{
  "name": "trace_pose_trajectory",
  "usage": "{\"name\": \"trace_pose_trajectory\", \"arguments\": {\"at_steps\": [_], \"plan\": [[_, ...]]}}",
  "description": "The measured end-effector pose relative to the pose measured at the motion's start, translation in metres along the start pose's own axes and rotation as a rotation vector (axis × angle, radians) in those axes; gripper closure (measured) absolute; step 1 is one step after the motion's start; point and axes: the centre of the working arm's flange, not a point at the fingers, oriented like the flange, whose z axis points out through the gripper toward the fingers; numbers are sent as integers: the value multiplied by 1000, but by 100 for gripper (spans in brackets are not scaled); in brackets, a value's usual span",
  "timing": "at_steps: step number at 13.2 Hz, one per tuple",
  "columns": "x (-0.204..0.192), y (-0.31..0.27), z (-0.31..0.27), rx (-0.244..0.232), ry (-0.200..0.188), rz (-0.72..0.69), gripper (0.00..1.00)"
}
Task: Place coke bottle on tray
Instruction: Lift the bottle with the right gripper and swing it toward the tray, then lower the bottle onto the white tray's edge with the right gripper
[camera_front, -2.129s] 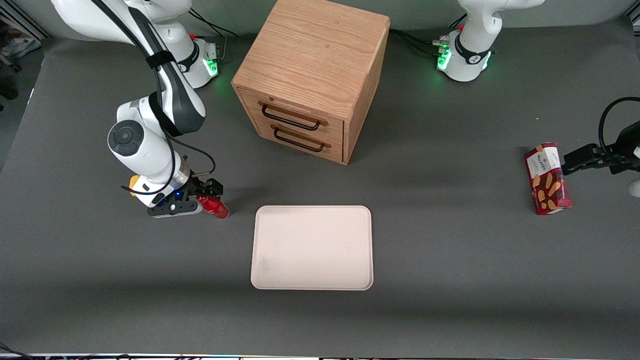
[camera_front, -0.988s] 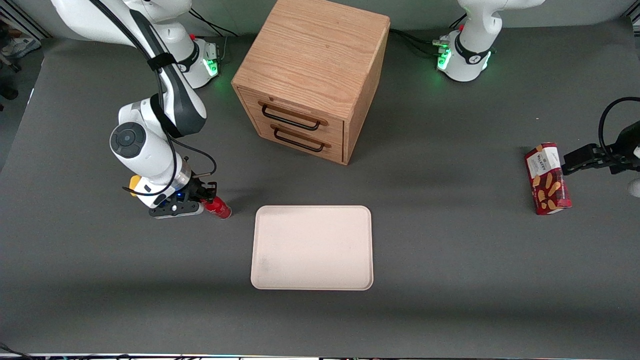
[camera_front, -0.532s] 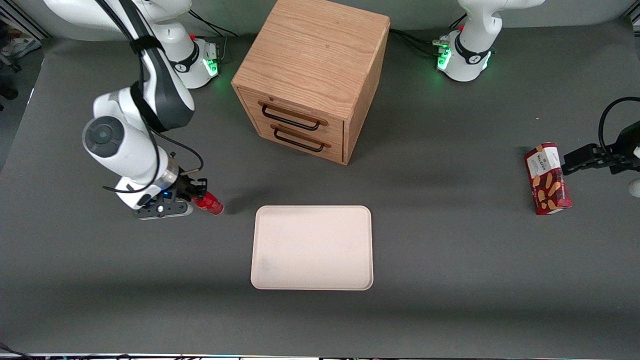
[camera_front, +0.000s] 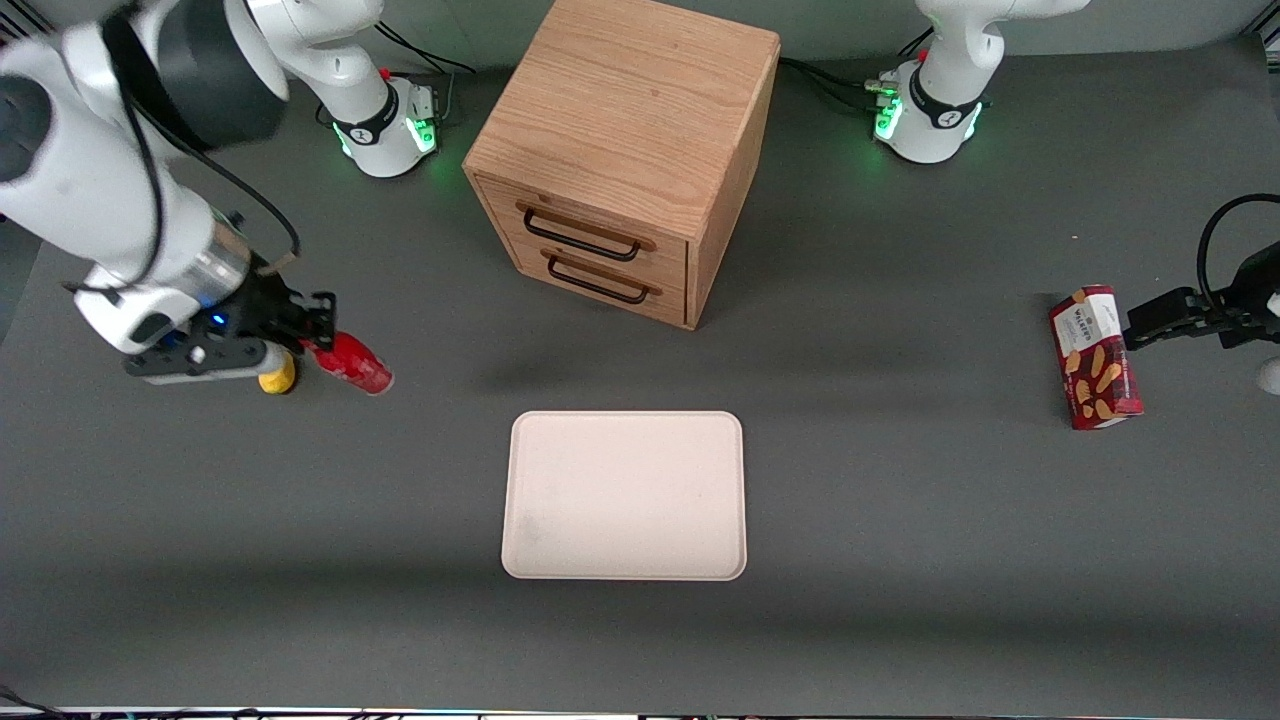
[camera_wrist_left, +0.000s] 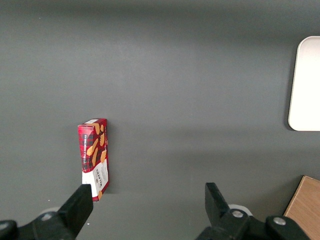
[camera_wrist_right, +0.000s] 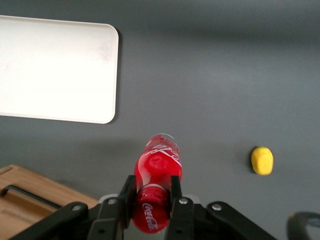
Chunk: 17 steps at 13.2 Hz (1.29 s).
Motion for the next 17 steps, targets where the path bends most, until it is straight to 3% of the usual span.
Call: {"name": "trace_pose_trajectory", "arguments": {"at_steps": [5,10,17], "plan": [[-12,3,-55,2,8,1,68],[21,-49,-37,13,10,-9,68],[53,-162,18,22,-6,126,68]]}}
